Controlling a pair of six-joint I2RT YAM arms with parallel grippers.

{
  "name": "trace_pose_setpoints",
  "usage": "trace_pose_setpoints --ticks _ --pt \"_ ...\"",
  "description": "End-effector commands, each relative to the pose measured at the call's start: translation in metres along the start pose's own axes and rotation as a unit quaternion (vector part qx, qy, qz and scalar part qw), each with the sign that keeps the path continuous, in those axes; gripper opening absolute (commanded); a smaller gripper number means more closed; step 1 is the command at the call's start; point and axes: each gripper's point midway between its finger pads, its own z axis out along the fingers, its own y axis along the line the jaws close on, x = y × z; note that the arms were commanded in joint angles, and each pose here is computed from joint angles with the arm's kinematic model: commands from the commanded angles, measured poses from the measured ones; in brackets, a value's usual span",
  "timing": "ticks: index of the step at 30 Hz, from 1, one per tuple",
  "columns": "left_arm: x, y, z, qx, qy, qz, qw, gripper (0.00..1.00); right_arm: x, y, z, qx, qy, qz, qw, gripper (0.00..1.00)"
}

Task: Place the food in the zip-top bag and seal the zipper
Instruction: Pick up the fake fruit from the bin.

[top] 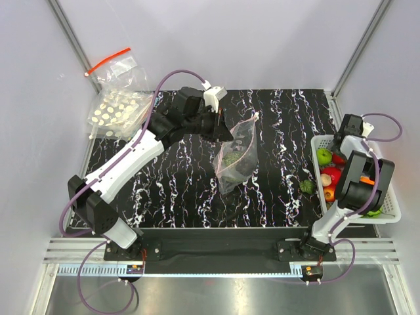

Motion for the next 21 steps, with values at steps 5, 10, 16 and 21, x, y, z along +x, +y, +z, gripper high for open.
trace_pose_setpoints --ticks 5,10,16,21 --pt "-0.019 -0.016 -0.017 0.021 -0.038 0.024 0.999 0.08 -0.053 -0.028 -0.068 0.005 -0.114 0.051 0.992 0.6" --pt "-0.02 -0.018 -0.021 0.023 -0.041 0.029 0.998 0.08 -0.063 -0.026 -0.11 -0.044 -0.13 0.056 0.989 0.6" --pt "-0.02 -0.019 -0.022 0.025 -0.041 0.033 0.998 0.08 -0.073 -0.008 -0.191 -0.18 -0.162 0.057 0.969 0.58" --pt "-0.019 -0.019 -0.026 0.02 -0.045 0.038 0.998 0.08 -0.065 0.03 -0.303 -0.384 -0.18 0.051 0.904 0.57"
